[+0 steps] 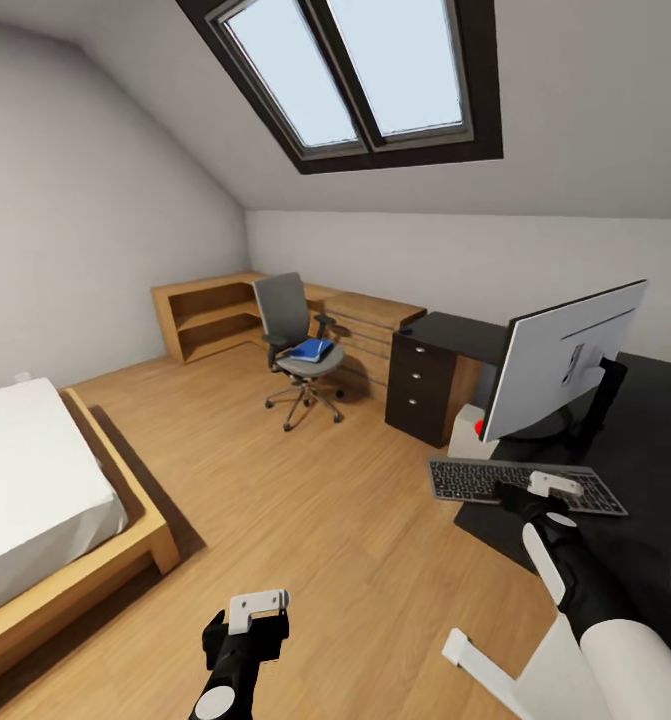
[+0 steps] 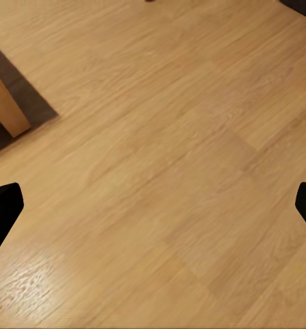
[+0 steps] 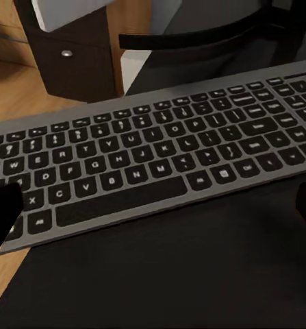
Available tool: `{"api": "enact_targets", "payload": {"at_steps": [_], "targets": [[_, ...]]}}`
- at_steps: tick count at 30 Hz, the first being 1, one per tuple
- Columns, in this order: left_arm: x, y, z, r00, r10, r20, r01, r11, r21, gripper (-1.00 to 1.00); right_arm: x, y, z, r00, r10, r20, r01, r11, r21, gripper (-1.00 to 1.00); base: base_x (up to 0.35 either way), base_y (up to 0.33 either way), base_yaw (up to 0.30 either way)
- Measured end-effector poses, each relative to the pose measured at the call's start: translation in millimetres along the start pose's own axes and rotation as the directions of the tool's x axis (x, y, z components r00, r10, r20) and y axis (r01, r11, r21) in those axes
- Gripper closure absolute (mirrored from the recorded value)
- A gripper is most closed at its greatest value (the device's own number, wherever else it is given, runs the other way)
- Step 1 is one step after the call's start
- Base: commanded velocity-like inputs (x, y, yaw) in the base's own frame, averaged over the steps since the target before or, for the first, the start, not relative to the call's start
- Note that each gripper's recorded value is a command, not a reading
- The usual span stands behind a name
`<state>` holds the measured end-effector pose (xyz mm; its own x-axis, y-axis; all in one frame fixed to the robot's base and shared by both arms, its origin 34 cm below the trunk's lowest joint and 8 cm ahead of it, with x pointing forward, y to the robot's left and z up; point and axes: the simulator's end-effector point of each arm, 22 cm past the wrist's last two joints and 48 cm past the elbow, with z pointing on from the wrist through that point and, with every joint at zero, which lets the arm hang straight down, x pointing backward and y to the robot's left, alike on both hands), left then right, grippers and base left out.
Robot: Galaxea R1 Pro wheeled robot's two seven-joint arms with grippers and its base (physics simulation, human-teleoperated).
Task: In the bedroom, organize the workspace by keeping the computer under the desk, ensuring the monitor is on the desk, placing the keyboard on the desk next to the monitor, placing the mouse on the desk next to the keyboard, moving the folder from the swivel chair onto the desk next to the mouse, stacking the notebook on top of the folder with the pen on top of the notebook, and positioning the swivel chair next to the desk.
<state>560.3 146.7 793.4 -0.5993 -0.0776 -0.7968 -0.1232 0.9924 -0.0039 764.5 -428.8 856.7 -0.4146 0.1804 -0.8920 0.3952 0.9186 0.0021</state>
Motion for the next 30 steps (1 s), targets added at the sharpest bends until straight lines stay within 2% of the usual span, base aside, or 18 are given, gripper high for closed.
{"api": "enact_targets", "payload": {"at_steps": [6, 12, 30], "targets": [[0.4, -0.1, 0.0, 1.0, 0.001, -0.001, -0.001, 1.0, 0.0, -1.0, -0.9, -5.9, 0.6, 1.0, 0.015, 0.0, -0.015, 1.0, 0.011, -1.0, 0.267, -0.135, -0.009], [-0.2, 0.0, -0.1, 1.0, 0.001, 0.001, -0.001, 1.0, 0.0, -1.0, -2.3, -7.1, 0.2, 1.0, 0.018, 0.003, -0.018, 1.0, 0.012, -1.0, 0.198, -0.133, -0.135], [-6.1, -0.1, -2.7, 1.0, 0.0, 0.017, 0.0, 1.0, 0.0, -1.0, -8.3, -8.1, -2.9, 1.0, 0.022, 0.011, -0.022, 1.0, 0.01, -1.0, 0.024, -0.017, -0.215]]}}
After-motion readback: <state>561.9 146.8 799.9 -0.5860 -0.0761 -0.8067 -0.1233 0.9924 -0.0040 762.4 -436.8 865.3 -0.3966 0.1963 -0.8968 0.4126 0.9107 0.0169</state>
